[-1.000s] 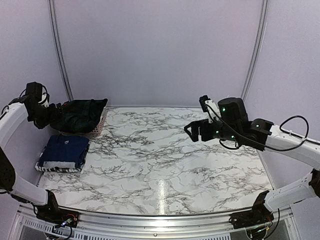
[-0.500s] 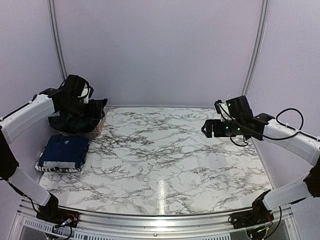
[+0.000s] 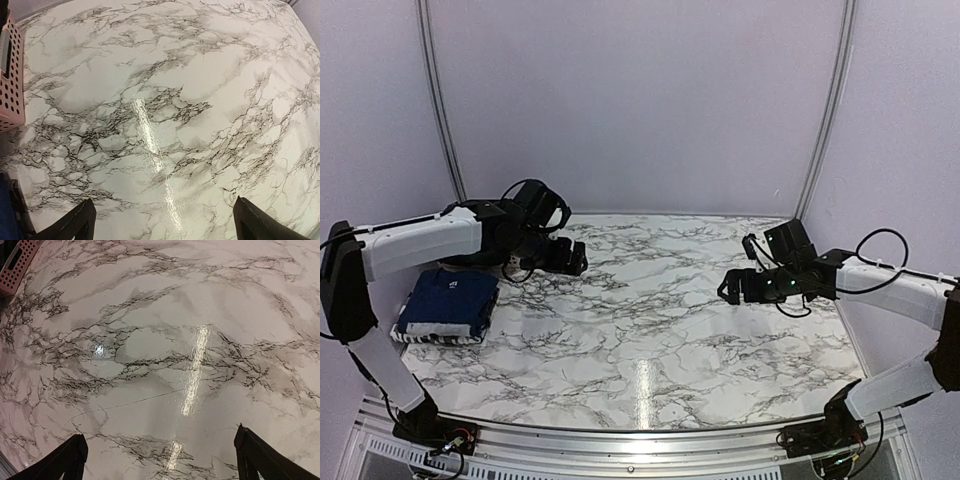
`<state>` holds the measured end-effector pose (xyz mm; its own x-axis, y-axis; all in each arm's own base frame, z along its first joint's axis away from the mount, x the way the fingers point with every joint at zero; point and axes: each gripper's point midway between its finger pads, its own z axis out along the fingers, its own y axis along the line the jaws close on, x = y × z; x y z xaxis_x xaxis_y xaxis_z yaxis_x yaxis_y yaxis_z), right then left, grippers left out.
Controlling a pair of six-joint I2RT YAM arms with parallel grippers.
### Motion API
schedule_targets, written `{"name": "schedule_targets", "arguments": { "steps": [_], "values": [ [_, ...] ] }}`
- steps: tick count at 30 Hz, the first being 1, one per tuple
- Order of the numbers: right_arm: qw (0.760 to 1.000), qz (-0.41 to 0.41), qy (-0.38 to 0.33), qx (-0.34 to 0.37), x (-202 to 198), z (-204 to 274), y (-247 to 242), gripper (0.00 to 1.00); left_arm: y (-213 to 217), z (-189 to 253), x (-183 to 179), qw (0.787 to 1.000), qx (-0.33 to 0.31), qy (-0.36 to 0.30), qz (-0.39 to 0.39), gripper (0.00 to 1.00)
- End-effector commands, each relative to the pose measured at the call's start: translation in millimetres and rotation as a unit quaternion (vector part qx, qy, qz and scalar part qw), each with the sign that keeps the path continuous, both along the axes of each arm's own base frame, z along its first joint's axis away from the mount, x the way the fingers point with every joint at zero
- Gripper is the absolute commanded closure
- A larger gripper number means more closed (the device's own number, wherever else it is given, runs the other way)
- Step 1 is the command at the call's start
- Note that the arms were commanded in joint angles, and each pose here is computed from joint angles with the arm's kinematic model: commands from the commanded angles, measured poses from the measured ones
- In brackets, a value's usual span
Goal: Fold and stack the mixed laundry pile
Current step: Reset both arms
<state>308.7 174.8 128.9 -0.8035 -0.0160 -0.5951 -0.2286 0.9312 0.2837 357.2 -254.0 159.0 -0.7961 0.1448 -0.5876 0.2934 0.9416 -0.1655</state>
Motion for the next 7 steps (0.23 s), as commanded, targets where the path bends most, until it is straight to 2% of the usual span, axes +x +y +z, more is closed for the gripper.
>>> {"name": "schedule_targets", "arguments": {
  "steps": [1, 7],
  "values": [
    [0.999, -0.005, -0.018, 0.035, 6.7, 7.7, 6.8, 0.01, -9.2, -13.2, -0.4, 1.0, -0.019, 0.003, 0.008, 0.01],
    [0.999, -0.002, -0.024, 0.044, 4.8, 9.2, 7.6, 0.01, -3.2, -15.5, 1.0, 1.0, -0.002, -0.006, 0.01, 0.01]
  ]
}}
